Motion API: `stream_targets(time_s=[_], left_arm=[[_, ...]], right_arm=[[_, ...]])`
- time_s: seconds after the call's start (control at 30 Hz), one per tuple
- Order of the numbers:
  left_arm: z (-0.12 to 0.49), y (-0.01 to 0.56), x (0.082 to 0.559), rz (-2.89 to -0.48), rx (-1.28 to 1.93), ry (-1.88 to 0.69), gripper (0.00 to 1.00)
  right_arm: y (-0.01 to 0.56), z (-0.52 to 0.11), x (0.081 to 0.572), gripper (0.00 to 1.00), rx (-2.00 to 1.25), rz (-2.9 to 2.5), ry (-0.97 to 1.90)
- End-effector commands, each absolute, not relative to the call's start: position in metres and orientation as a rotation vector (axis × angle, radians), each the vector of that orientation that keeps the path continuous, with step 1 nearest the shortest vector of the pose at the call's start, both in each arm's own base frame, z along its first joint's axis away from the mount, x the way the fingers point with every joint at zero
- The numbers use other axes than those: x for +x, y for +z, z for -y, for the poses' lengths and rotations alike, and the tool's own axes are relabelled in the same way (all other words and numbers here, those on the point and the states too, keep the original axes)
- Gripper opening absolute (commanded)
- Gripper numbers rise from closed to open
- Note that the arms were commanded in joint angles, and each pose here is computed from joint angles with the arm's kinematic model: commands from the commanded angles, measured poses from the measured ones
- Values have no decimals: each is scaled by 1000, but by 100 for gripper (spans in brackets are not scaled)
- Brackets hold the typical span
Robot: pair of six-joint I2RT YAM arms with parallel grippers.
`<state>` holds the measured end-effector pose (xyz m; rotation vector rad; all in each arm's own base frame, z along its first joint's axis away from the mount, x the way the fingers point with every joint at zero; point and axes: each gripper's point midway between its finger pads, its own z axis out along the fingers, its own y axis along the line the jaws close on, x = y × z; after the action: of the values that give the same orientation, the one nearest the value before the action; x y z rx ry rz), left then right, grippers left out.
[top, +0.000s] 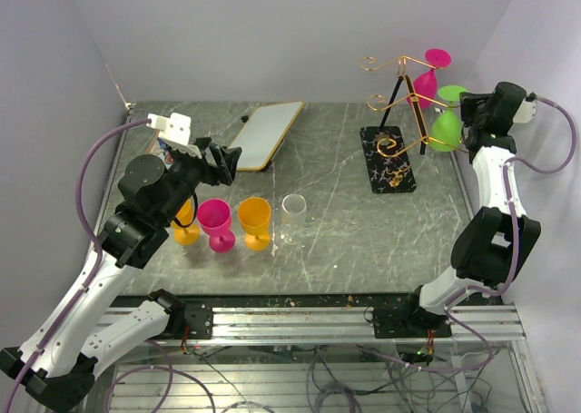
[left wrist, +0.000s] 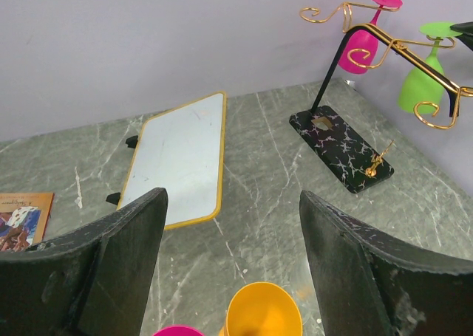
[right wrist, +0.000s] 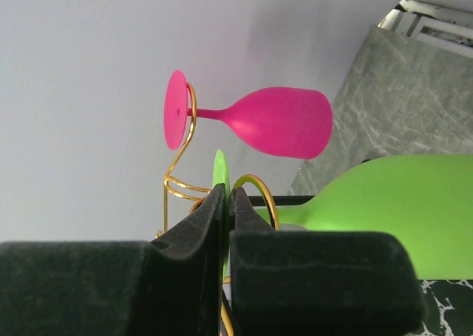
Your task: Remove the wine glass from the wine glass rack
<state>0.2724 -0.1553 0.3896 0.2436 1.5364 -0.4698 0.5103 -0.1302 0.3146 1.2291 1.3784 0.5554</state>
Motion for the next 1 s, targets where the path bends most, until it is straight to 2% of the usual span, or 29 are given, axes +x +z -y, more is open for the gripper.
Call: stream_targets(time_s=[0.0,0.97], left_arm=[[159,400,270,-1491,247,-500,82],[161,398,269,-1494,250,-505,83]], right_arm=[[332,126,512,0,1208,-1329,646],[338,146,488,0,1356,-1160,680]])
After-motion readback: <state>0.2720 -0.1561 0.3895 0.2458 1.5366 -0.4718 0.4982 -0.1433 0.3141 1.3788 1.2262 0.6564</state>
